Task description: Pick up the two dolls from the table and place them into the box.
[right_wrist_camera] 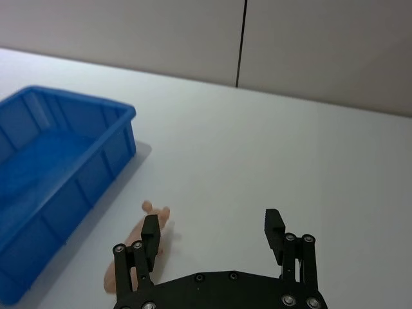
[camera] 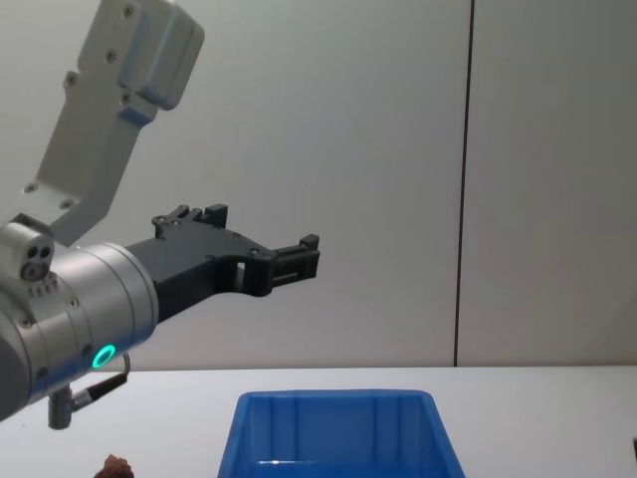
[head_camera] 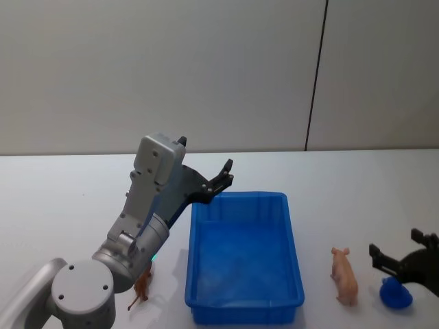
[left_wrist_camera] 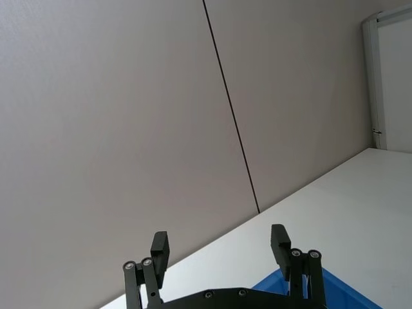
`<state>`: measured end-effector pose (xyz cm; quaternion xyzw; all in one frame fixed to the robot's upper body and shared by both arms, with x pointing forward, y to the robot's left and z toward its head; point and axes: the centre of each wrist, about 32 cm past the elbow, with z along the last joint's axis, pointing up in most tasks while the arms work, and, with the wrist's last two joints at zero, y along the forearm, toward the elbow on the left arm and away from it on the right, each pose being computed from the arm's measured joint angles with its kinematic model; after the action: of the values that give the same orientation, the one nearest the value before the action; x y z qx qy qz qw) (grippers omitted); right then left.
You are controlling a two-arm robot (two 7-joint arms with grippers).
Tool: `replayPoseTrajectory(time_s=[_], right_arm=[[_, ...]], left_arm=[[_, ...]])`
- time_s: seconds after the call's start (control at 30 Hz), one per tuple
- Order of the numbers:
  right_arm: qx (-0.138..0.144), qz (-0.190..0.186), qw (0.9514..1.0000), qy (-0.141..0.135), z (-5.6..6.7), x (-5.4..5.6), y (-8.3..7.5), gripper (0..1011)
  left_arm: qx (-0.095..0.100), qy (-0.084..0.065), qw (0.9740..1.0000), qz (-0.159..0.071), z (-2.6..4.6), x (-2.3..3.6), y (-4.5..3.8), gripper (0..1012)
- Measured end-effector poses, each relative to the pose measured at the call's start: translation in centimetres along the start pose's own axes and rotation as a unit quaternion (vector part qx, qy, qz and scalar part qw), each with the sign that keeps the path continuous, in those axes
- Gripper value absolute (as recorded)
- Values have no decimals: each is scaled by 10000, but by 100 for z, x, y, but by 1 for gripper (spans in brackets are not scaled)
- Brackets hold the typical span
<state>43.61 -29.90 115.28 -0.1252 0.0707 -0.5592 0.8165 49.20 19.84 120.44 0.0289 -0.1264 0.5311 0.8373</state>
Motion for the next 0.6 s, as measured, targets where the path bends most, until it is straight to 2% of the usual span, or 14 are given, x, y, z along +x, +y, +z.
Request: replayPoseTrajectory(time_s=[0.23,0.6], right_arm=[[-322,71,9994,-46,-96,49,-40,1001],[-629,147,9979,-62,-222,72,-56,1001]], left_arm=[[0,0,10000,0,0,0,0,1001],[-1,0,10000,0,0,0,0,1001]])
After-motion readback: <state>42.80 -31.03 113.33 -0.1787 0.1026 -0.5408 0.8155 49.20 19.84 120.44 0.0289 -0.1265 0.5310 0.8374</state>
